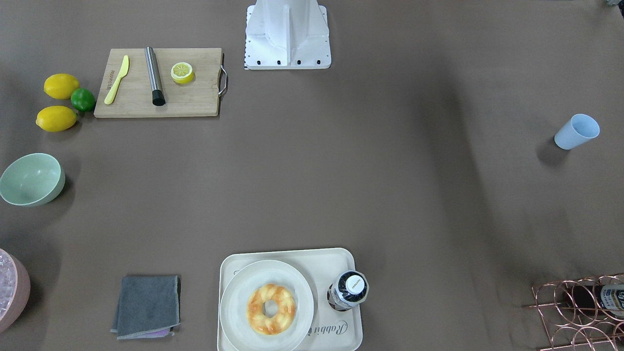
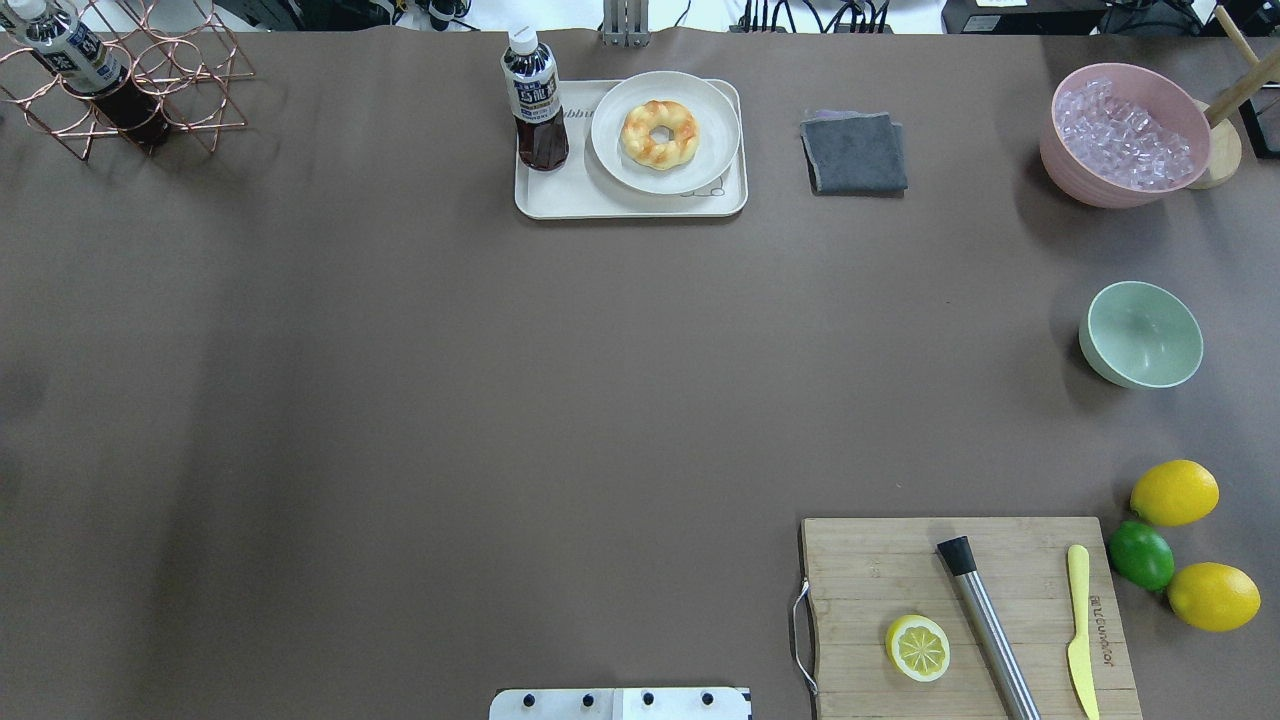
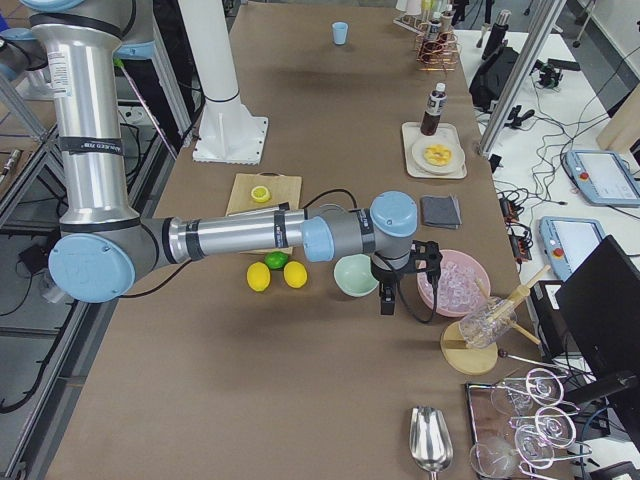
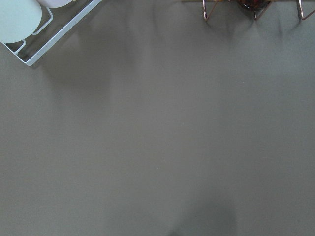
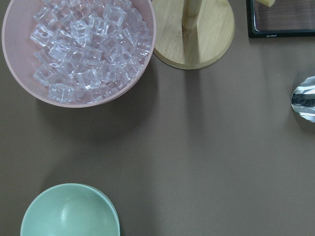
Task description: Pour ice into bowl
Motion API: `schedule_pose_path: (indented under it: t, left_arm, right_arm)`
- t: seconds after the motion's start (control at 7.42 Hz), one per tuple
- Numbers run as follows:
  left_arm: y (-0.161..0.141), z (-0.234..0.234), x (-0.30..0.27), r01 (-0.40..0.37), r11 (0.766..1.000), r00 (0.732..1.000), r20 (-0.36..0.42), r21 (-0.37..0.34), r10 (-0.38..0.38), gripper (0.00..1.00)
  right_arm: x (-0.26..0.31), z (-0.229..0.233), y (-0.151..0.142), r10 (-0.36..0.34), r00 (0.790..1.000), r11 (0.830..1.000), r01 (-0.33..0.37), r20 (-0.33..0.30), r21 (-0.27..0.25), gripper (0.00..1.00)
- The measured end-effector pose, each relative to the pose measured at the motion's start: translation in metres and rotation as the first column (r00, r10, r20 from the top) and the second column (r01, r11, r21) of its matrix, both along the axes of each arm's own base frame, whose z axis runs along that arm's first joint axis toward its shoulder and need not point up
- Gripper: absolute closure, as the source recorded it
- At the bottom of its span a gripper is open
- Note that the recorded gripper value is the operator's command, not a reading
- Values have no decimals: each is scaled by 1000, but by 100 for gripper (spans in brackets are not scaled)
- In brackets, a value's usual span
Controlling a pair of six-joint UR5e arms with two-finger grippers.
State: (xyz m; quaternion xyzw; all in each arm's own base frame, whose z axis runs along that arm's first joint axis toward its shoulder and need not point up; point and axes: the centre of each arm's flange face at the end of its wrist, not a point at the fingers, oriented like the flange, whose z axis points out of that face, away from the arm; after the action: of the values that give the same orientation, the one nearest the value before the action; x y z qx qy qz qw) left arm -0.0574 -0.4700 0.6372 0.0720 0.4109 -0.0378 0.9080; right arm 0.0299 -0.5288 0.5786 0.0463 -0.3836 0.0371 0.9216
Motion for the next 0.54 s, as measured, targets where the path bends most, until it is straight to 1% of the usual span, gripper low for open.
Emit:
schedule_pose_path:
  t: [0.54]
  left_arm:
    - [1, -1, 1, -1, 1000, 1000, -3, -2, 1, 3]
  right_arm:
    - [0, -1, -6, 1, 1000, 1000, -1, 0, 1, 1]
